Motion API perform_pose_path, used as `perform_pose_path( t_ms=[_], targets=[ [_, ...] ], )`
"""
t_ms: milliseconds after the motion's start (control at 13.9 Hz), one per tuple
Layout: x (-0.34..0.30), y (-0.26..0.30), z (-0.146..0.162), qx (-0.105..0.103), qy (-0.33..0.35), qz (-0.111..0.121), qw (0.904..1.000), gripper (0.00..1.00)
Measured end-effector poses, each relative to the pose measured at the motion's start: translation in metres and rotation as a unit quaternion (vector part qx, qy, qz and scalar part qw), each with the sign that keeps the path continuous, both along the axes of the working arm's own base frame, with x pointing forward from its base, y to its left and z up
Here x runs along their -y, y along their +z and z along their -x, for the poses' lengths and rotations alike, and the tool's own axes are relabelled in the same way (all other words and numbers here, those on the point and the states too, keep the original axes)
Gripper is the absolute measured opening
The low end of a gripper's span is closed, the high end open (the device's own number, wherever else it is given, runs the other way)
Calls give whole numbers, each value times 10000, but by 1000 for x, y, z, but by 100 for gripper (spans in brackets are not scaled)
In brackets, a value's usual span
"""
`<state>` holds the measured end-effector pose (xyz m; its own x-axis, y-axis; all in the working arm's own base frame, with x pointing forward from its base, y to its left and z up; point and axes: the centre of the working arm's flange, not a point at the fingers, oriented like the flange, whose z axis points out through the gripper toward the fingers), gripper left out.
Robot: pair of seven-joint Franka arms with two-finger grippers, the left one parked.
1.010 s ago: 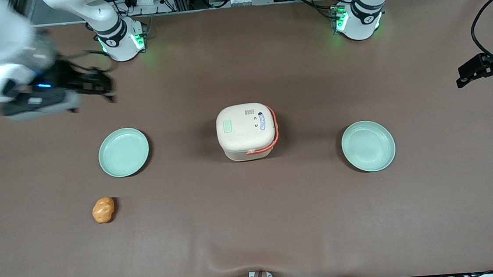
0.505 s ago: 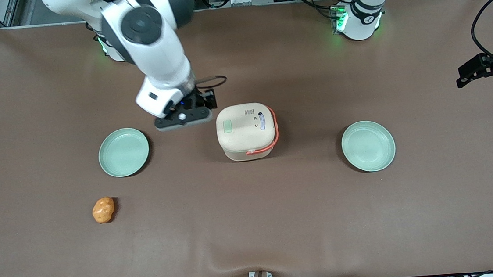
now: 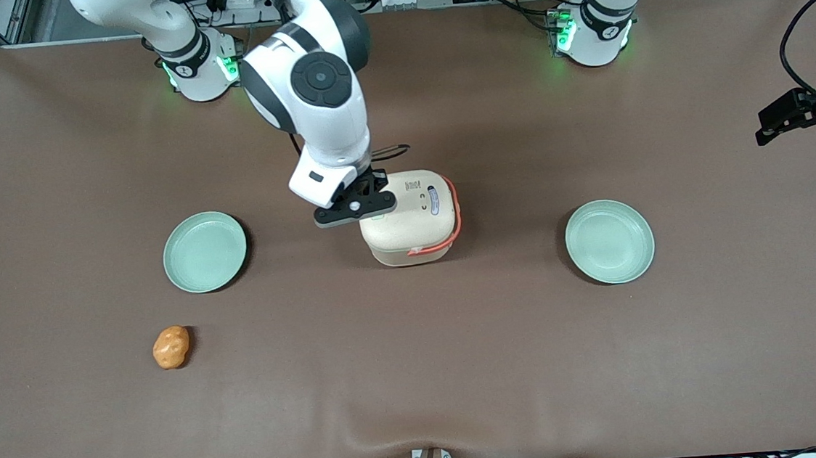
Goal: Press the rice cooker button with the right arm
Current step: 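Position the right gripper above the pale green button on the cooker lid, then lower the right gripper fingertips and press down on the green button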
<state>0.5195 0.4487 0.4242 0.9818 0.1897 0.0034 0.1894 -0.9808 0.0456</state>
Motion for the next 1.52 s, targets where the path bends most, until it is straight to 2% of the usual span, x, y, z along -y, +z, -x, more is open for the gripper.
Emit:
perform_pose_path(
  t_ms=[361,938,1515],
  targets=[
    [-14,-30,-2,53,-127,-44,9999,1],
    [-17,-54,-2,-59,-175,60,9998,1],
    [-24,-61,2,-4,-245,127,9996,1]
  ],
)
